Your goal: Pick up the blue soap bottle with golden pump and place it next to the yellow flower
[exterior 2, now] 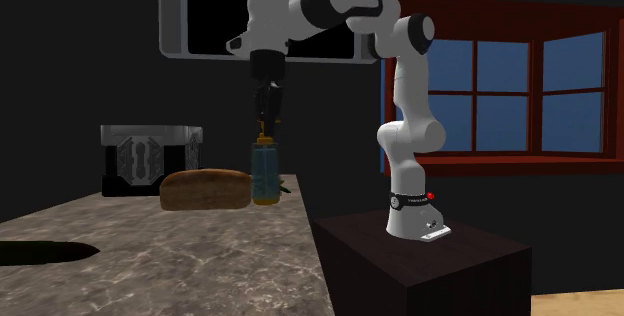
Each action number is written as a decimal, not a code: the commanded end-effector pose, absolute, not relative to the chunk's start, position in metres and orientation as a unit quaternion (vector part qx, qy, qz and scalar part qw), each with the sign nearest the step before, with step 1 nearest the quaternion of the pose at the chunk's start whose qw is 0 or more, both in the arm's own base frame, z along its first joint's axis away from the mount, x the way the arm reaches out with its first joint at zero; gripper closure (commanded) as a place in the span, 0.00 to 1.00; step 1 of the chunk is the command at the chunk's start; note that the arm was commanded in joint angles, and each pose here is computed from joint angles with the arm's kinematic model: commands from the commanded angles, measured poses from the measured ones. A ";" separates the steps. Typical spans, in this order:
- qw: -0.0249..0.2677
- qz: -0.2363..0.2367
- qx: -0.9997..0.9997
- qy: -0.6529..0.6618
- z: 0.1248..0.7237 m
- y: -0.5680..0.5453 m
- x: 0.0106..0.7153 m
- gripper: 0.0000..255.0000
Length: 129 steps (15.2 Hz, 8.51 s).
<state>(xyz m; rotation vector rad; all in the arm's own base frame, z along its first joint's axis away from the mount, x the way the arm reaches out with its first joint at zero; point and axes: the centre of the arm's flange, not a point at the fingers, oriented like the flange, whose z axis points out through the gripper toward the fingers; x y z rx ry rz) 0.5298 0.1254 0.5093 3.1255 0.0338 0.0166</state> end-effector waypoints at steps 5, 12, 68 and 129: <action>0.008 0.005 1.000 0.011 0.540 0.125 0.529 1.00; 0.008 0.005 1.000 0.011 0.577 0.125 0.529 1.00; 0.008 0.005 1.000 0.011 0.648 -0.390 0.324 1.00; 0.008 0.005 1.000 0.011 0.422 -0.610 0.236 1.00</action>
